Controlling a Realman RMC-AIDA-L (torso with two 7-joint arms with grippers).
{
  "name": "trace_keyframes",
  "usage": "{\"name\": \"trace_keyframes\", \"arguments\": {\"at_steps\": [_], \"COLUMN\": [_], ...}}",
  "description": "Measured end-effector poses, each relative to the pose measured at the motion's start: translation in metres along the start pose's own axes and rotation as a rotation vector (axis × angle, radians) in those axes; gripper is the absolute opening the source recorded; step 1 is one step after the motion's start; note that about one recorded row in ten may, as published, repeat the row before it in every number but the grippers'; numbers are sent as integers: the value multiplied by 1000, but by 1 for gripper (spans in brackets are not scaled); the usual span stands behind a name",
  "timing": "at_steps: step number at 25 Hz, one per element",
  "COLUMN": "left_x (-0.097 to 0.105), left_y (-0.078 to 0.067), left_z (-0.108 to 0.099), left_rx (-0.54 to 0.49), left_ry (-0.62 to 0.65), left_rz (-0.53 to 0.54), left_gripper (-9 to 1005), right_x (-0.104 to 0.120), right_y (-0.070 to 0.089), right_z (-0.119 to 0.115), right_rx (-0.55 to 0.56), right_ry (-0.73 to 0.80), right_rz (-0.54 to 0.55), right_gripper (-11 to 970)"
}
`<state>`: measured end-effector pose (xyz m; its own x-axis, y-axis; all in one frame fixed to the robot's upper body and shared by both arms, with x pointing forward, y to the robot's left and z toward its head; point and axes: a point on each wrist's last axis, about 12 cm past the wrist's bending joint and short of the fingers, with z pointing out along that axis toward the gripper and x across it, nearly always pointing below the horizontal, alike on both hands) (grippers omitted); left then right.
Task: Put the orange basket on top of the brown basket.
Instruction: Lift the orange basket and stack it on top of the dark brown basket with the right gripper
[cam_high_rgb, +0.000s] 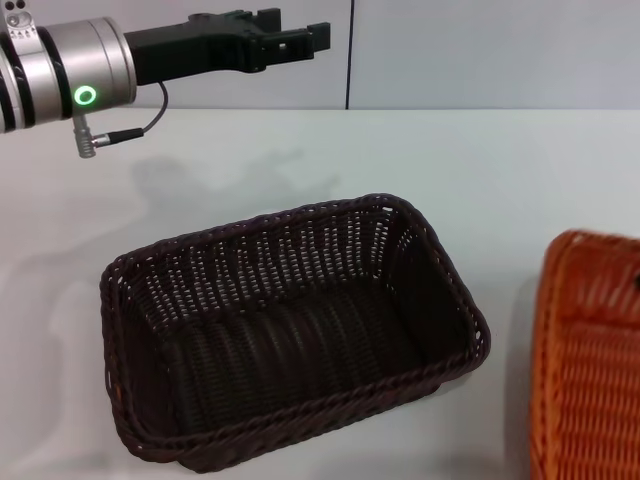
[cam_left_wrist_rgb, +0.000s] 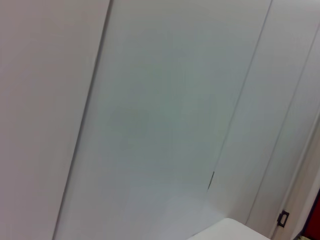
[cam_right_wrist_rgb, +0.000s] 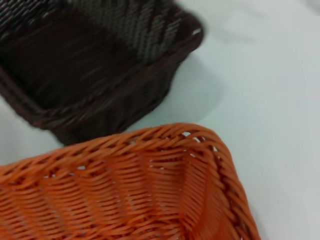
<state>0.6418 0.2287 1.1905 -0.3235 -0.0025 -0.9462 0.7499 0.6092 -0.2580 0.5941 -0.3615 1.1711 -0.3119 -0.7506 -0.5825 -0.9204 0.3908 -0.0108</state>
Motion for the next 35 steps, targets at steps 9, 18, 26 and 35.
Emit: {"name": "trace_keyframes", "arguments": {"at_steps": [9,18,26,35], "left_x": [-2,-4,-5,-5], "left_y": [4,8,13,16], "left_z": [-4,-6,-10,-8], "left_rx": [-25,-44,-72,-108], "left_ry": [-15,-21,-38,-44], "left_rz": [-2,10,14,11], "left_gripper": [861,861,862,861], "right_x": [51,69,57,31], "right_y": [-8,0,9,30], "right_z": [-104,-134,-115,-45], "right_rx": [334,514,481,322], "right_ry": [-250,-525,-937,-1143], "right_rz": [243,386,445,511], "right_gripper": [164,154,154,155]}}
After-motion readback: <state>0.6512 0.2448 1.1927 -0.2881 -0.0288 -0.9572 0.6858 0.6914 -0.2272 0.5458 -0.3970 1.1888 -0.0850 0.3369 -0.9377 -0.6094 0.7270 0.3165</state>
